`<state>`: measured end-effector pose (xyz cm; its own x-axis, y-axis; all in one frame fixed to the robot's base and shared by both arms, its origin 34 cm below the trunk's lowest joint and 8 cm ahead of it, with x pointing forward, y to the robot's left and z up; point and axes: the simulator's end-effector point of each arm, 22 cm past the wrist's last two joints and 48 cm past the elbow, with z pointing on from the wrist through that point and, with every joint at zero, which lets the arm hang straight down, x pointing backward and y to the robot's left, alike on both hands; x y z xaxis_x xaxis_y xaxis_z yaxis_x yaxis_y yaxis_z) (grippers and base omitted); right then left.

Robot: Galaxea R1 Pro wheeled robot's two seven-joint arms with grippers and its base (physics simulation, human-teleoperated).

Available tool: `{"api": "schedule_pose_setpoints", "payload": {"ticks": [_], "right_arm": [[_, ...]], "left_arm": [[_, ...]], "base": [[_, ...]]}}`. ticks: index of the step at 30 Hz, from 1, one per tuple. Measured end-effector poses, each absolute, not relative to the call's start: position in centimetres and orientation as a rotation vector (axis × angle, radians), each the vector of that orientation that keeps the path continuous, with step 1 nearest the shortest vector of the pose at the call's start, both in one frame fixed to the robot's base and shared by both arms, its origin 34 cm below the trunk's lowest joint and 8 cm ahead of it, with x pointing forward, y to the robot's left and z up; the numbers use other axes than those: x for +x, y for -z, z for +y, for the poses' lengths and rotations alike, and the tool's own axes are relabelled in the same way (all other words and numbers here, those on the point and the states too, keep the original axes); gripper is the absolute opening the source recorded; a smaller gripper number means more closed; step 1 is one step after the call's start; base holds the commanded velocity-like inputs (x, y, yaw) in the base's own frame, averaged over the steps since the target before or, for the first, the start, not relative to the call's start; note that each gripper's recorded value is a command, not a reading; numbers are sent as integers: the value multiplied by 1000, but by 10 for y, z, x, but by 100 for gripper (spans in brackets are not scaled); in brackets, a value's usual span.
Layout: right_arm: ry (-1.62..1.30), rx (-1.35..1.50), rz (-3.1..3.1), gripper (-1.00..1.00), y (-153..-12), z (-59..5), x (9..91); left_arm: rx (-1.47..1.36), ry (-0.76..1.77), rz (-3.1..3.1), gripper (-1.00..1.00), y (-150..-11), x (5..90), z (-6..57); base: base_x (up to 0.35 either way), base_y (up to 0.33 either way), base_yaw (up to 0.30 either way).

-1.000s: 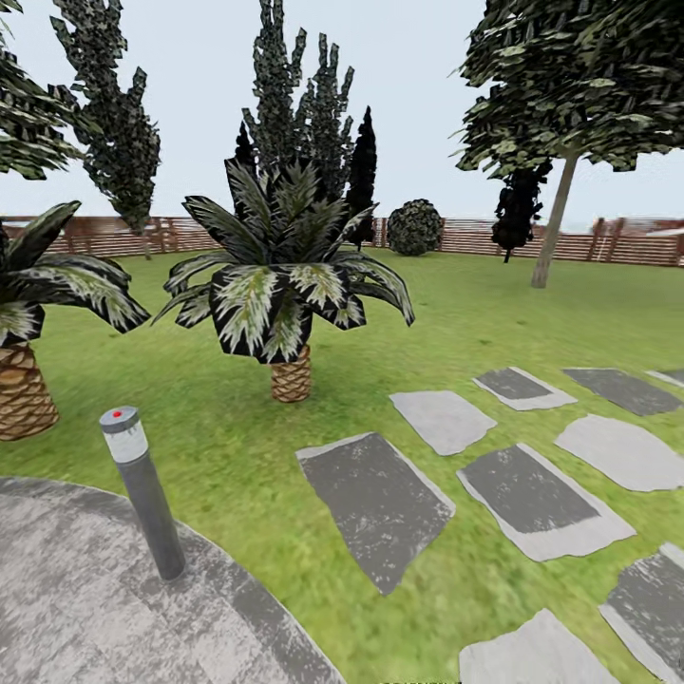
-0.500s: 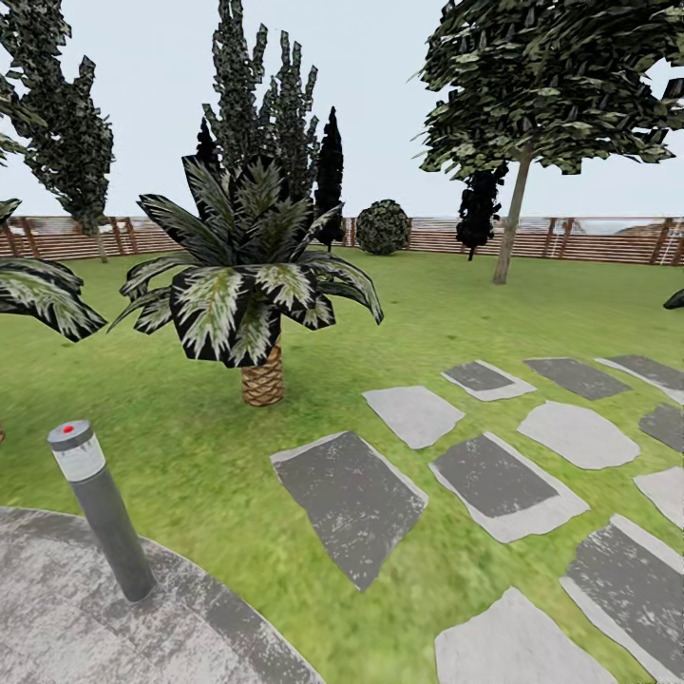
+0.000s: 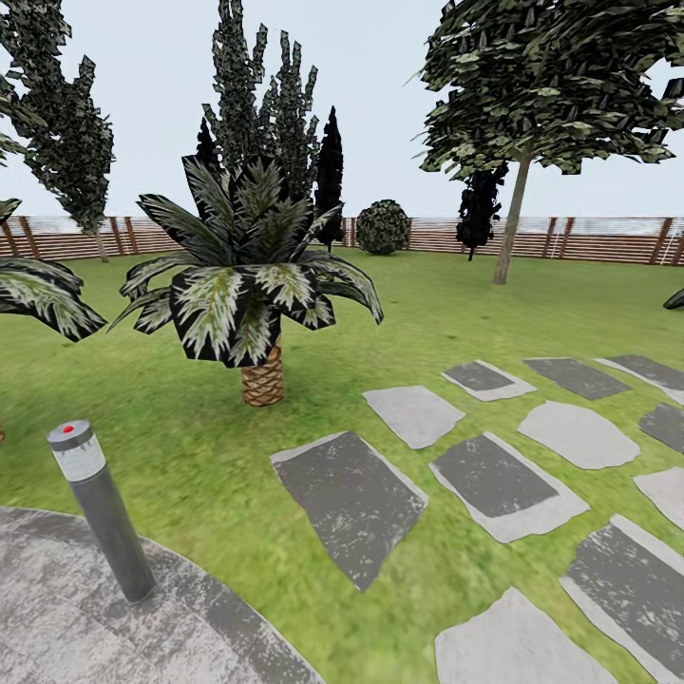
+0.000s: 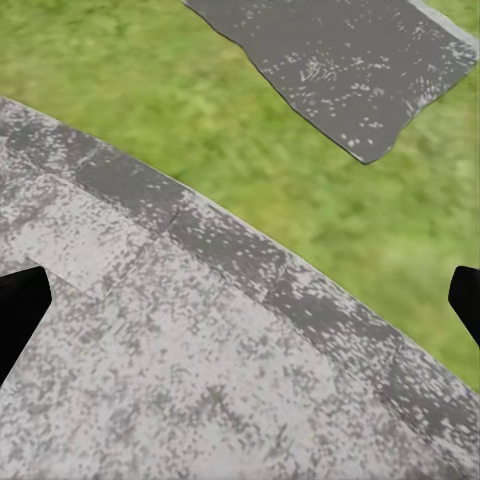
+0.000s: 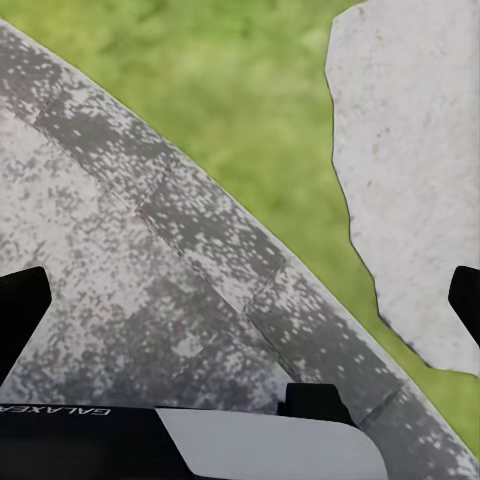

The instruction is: In the garden, pick up the pesticide atomizer on the floor and spray pesticide onto both trees until each tree trunk is fully covered.

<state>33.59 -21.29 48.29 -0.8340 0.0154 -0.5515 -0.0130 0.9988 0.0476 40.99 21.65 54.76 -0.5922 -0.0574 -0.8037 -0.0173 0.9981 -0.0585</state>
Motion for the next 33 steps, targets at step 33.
{"api": "schedule_pose_setpoints", "payload": {"ticks": [33], "right_arm": [[-8, -13, 2544, 100, -484, -248, 341]], "left_arm": [[-48, 55, 2208, 100, -547, 397, 218]], "base": [[99, -22, -137]]}}
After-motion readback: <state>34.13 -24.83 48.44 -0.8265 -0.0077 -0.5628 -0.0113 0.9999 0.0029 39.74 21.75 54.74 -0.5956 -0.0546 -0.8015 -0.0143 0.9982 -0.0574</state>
